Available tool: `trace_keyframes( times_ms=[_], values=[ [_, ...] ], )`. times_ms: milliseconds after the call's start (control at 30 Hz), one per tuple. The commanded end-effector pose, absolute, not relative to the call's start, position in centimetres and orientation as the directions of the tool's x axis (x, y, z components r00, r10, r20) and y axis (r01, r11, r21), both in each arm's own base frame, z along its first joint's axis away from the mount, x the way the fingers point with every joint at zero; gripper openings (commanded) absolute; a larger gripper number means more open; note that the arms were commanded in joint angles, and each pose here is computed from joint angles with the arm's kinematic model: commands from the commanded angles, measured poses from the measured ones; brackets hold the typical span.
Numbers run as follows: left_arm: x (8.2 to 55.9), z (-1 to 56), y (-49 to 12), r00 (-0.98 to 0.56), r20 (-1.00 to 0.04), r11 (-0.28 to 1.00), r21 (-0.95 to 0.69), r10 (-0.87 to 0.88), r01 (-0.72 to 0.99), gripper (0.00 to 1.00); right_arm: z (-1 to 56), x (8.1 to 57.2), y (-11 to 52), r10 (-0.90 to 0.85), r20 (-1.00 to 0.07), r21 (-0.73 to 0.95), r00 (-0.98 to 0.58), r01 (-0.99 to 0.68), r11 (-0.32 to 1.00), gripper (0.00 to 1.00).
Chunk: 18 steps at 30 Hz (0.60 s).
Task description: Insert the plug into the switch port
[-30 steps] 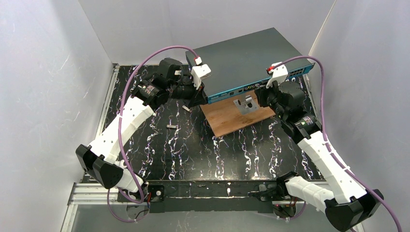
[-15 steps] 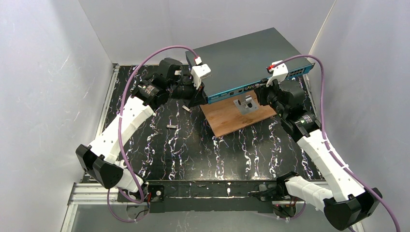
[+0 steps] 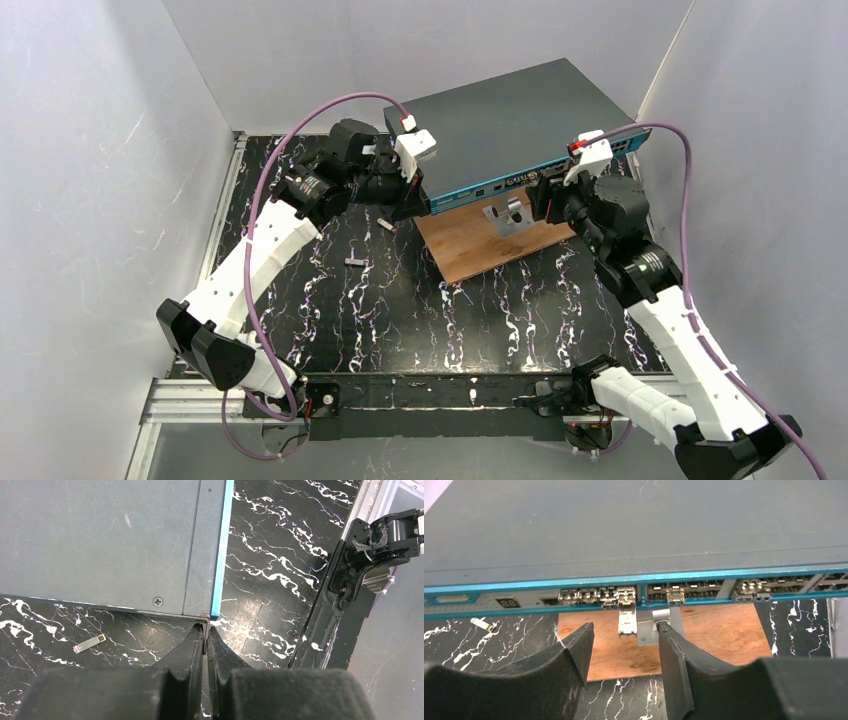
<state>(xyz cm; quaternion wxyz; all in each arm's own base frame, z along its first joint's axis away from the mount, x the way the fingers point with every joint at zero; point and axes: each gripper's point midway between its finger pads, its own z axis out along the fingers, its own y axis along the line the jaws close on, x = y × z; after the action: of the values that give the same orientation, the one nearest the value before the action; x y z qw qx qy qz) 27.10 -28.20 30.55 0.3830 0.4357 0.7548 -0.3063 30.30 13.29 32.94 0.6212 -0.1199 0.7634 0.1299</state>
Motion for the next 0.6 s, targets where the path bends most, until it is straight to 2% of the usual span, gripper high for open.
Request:
trace_keyframes(
  times_ms=[0, 100, 167, 233, 467, 500, 567],
  values=[
    [27.9, 31.7, -28.6, -0.330, -0.856, 0.461, -0.125, 0.397, 0.878, 0.00, 35.4, 28.5, 12.4, -0.001, -0.987, 0.055, -0.158, -0.348, 0.936, 0.60],
    [27.9, 31.6, -28.6, -0.333, -0.856, 0.461, -0.128, 0.396, 0.878, 0.00, 34.6, 27.6, 12.2, -0.015, -0.982, 0.055, -0.190, -0.359, 0.932, 0.60],
    [27.9, 31.6, -28.6, -0.332, -0.856, 0.461, -0.128, 0.396, 0.878, 0.00, 33.9, 27.1, 12.1, -0.025, -0.977, 0.055, -0.212, -0.363, 0.930, 0.55],
    [27.9, 31.6, -28.6, -0.334, -0.855, 0.460, -0.129, 0.397, 0.878, 0.00, 33.3, 26.9, 12.0, -0.033, -0.974, 0.052, -0.226, -0.362, 0.931, 0.46],
    [27.8, 31.5, -28.6, -0.335, -0.853, 0.458, -0.130, 0.401, 0.879, 0.00, 33.0, 27.9, 12.2, -0.029, -0.977, 0.048, -0.210, -0.354, 0.934, 0.06],
    [27.8, 31.4, -28.6, -0.337, -0.851, 0.458, -0.132, 0.402, 0.879, 0.00, 33.1, 28.1, 12.2, -0.028, -0.978, 0.047, -0.205, -0.349, 0.936, 0.01],
    [27.8, 31.3, -28.6, -0.340, -0.848, 0.458, -0.134, 0.405, 0.879, 0.00, 33.4, 28.5, 12.3, -0.024, -0.982, 0.043, -0.189, -0.343, 0.938, 0.01]
  ],
)
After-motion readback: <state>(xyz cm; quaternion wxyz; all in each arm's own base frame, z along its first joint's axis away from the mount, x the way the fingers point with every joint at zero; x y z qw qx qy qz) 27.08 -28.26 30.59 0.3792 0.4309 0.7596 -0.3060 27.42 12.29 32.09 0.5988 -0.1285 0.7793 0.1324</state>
